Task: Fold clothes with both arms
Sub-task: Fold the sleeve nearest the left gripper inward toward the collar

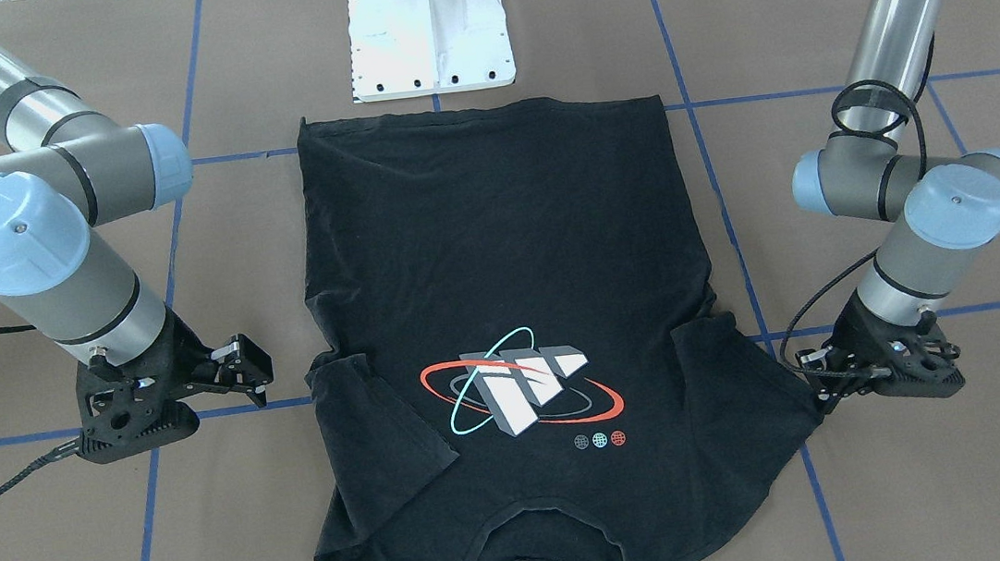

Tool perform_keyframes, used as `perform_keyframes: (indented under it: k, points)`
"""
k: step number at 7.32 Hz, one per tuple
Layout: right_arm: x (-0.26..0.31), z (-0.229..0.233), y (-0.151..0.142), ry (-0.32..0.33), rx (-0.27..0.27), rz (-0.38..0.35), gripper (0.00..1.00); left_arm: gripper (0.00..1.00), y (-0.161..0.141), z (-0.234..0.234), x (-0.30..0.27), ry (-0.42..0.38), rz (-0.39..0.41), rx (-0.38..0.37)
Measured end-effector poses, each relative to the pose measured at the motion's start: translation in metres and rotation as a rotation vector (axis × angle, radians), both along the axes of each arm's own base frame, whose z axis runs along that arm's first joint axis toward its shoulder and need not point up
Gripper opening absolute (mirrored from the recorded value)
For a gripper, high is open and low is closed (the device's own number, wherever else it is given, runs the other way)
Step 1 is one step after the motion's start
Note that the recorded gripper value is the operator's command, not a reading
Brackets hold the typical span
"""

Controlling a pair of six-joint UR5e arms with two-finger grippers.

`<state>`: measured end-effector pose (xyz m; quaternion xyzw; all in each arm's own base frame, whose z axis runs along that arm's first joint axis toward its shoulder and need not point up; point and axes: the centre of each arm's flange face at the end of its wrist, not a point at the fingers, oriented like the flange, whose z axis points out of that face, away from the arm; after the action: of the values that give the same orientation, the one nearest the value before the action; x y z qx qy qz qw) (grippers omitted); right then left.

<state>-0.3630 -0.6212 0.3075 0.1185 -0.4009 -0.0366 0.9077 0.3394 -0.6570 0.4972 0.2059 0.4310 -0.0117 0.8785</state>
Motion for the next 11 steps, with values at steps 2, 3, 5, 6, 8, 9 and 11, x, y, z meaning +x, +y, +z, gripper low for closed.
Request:
perform_keyframes:
  k: [2, 3, 5, 6, 8, 9, 11]
  points:
    - [0.000, -0.001, 0.000, 0.000, 0.002, 0.001, 1.00, 0.00, -0.015, -0.031, -0.008, 0.048, -0.011, -0.054]
    - [0.000, -0.001, 0.000, 0.000, 0.002, 0.002, 1.00, 0.00, -0.026, -0.062, -0.002, 0.076, -0.035, -0.107]
    - [-0.001, -0.001, 0.000, 0.001, 0.003, 0.002, 1.00, 0.00, -0.035, -0.136, 0.039, 0.128, -0.089, -0.233]
    - [-0.001, -0.001, 0.000, 0.001, 0.003, 0.002, 1.00, 0.00, -0.026, -0.172, 0.083, 0.139, -0.112, -0.292]
    - [-0.002, 0.001, 0.001, 0.003, 0.002, 0.002, 1.00, 0.53, 0.000, -0.213, 0.154, 0.132, -0.146, -0.355]
    - [-0.002, 0.001, 0.001, 0.003, 0.002, 0.001, 1.00, 1.00, 0.008, -0.218, 0.171, 0.130, -0.148, -0.367]
    - [-0.004, 0.000, 0.002, 0.002, 0.000, 0.002, 1.00, 1.00, 0.012, -0.222, 0.176, 0.131, -0.138, -0.353]
